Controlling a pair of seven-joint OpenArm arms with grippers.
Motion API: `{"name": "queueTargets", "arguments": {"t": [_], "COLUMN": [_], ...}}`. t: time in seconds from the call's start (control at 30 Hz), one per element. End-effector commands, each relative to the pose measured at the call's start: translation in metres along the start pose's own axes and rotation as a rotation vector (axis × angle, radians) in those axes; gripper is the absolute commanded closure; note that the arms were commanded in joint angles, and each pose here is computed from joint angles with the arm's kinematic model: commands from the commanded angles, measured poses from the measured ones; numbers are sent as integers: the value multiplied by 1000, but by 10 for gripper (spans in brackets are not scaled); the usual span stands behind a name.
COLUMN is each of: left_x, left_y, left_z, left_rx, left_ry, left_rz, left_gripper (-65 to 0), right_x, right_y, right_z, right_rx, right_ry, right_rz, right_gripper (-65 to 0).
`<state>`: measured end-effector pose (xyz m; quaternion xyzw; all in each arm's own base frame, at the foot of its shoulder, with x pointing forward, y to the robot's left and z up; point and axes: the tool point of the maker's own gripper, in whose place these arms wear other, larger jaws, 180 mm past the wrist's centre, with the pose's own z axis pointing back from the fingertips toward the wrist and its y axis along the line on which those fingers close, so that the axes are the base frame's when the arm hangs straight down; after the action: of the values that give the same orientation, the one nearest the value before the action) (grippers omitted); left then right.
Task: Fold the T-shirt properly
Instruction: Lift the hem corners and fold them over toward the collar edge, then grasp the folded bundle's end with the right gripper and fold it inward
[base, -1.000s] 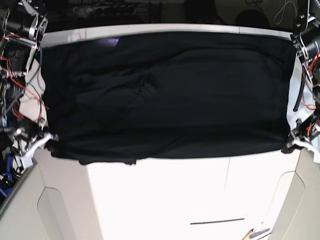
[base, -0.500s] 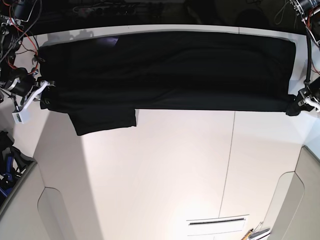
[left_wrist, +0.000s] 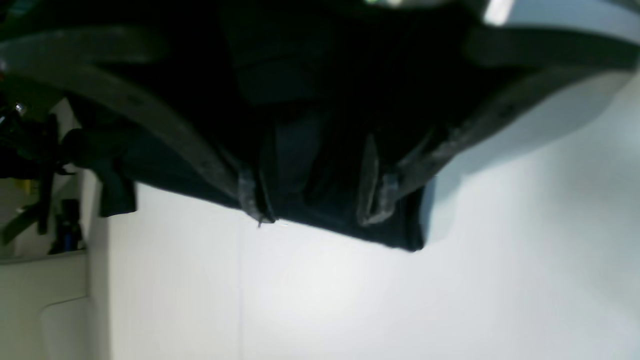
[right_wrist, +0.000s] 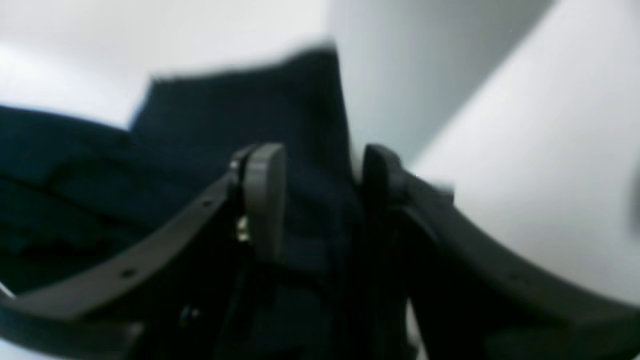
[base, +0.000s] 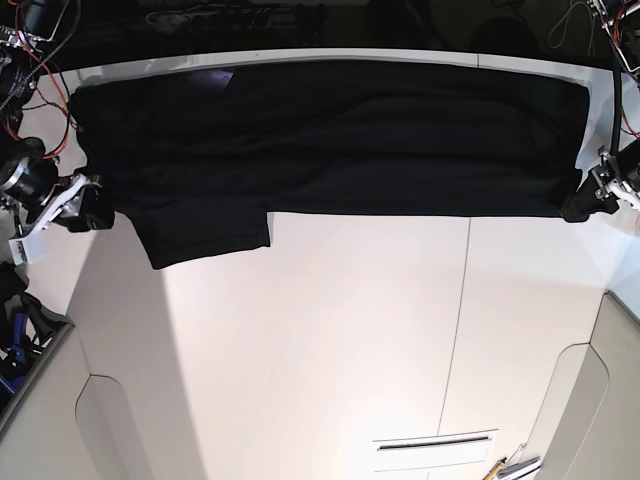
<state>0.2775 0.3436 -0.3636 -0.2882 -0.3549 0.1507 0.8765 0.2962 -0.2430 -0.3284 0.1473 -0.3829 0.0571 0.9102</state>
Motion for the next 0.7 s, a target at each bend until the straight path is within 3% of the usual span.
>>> {"name": "queueTargets", "arguments": {"t": [0.0, 0.1, 0.23, 0.57, 0.6, 0.67], "left_x": [20, 20, 21, 23, 23, 23], "left_y": [-5, -5, -6, -6, -6, -6], "left_z": [8, 8, 7, 8, 8, 8], "left_rx": [-11, -12, -13, -12, -13, -13], "left_ry": [-42, -43, -49, -62, -62, -62], "left_rz": [-37, -36, -36, -36, -36, -36], "left_gripper": [-289, -289, -289, -289, -289, -289], "right_x": [29, 54, 63, 0, -4, -7], "right_y": [-3, -10, -14, -7, -5, -1], "right_z": [6, 3, -20, -111, -114, -116], "right_rx": [-10, -59, -65, 46, 54, 64], "right_ry": [-83, -143, -134, 140, 158, 189], "right_rz": [36, 72, 71, -51, -51, -37], "right_gripper": [-257, -257, -257, -252, -215, -33]}}
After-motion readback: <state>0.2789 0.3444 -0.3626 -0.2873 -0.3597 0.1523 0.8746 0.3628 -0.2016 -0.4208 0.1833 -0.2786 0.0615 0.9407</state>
